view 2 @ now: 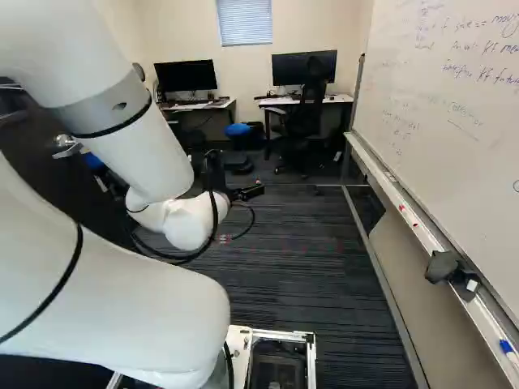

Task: Open the door and move inside

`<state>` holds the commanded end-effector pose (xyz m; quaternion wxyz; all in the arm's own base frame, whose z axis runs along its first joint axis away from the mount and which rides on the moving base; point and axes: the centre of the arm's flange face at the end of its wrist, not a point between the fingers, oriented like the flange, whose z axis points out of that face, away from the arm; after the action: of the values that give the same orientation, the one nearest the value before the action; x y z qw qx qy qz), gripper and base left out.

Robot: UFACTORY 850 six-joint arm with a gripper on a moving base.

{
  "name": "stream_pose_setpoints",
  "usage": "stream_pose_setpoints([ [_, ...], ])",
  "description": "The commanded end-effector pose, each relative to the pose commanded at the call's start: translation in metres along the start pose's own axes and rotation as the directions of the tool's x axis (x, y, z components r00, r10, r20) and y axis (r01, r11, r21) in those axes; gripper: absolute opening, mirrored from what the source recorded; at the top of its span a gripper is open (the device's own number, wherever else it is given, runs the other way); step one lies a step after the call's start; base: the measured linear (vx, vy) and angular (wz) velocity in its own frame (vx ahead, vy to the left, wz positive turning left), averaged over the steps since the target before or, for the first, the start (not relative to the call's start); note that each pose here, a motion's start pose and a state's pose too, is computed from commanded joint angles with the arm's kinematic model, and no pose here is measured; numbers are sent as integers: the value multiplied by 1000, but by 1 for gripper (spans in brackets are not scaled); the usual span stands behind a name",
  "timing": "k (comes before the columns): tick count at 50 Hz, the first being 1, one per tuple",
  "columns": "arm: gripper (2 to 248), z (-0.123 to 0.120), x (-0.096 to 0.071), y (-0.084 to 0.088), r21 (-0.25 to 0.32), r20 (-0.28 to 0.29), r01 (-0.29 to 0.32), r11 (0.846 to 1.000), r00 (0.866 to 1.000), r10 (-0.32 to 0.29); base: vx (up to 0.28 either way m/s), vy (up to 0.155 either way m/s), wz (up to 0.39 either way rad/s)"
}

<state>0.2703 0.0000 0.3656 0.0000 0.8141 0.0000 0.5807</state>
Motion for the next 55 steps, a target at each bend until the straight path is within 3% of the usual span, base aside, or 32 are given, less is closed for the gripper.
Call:
stream_pose_setpoints([
  [55, 247, 0, 0, 0, 0, 0, 0, 1000, 1000, 0, 209, 1, -22],
])
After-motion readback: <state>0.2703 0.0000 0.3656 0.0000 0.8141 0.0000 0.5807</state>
